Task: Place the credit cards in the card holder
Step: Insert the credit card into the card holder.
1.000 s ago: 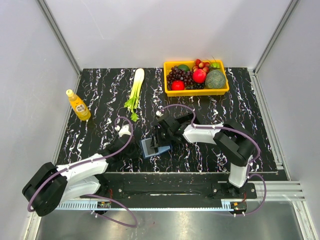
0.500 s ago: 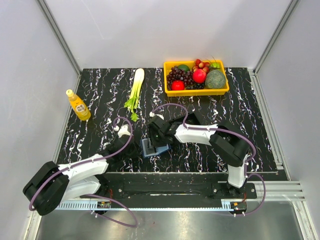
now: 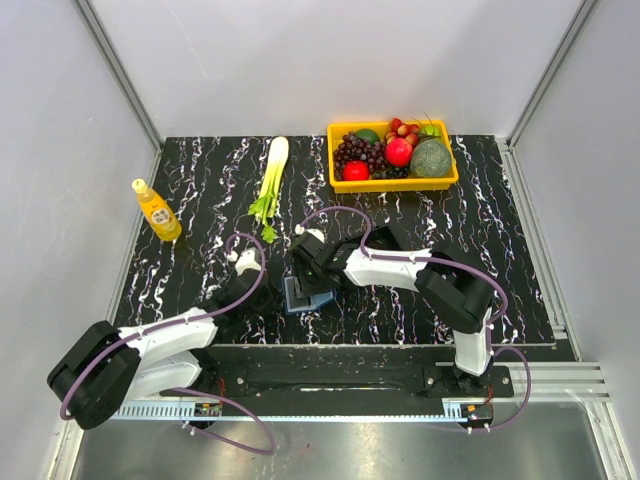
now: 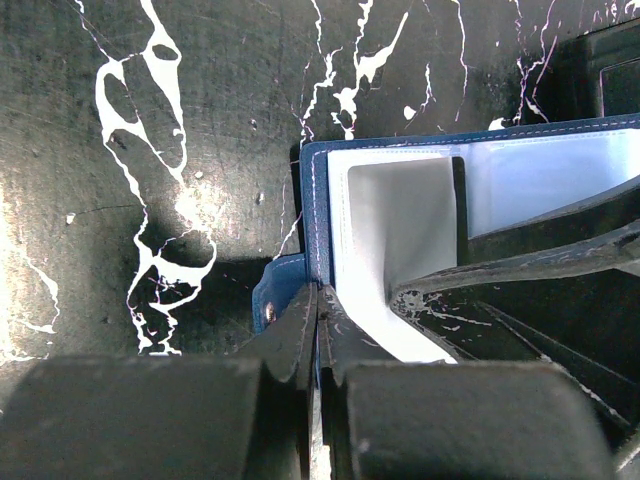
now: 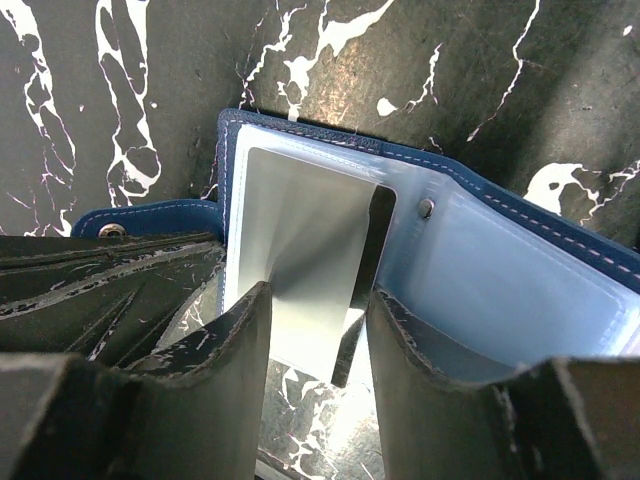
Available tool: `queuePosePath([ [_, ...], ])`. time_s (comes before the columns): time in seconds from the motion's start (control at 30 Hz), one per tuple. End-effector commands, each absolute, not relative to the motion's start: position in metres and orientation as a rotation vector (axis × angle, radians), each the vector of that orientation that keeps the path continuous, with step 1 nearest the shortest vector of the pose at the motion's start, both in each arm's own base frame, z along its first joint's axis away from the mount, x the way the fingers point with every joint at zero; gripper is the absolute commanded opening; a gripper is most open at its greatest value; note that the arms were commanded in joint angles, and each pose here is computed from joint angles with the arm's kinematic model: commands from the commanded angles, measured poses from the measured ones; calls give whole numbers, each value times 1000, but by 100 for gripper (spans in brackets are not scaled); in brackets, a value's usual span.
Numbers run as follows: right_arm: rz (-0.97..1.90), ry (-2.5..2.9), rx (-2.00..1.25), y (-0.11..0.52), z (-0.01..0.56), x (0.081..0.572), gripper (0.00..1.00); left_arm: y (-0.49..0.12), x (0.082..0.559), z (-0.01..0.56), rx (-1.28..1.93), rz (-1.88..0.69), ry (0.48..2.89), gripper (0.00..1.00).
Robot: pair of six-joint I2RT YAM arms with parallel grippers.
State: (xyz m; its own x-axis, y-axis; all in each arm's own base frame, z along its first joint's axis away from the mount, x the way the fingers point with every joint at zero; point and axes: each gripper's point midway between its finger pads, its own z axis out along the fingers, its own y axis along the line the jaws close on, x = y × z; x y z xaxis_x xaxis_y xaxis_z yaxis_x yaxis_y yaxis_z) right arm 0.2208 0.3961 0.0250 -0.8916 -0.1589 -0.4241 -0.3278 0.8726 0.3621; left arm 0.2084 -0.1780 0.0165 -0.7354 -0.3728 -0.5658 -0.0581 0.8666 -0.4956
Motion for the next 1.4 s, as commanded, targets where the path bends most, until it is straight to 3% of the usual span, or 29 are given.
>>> queuePosePath([
  [0.0,755,2665,-407,424,17,197,47,-191,204,18,-303,-683,2350,2],
  [0.3,763,2740,-457,430,2,184,51,-190,203,19,-301,-685,2347,2],
  [0.9,391,2622,-350,381,25,220,51,-179,204,24,-312,-623,2340,2],
  [1.13,405,2542,-340,380,50,230,57,-182,205,24,-298,-630,2342,2],
  [1.37,482,2604,-401,395,34,218,53,-185,206,24,-292,-646,2341,2],
])
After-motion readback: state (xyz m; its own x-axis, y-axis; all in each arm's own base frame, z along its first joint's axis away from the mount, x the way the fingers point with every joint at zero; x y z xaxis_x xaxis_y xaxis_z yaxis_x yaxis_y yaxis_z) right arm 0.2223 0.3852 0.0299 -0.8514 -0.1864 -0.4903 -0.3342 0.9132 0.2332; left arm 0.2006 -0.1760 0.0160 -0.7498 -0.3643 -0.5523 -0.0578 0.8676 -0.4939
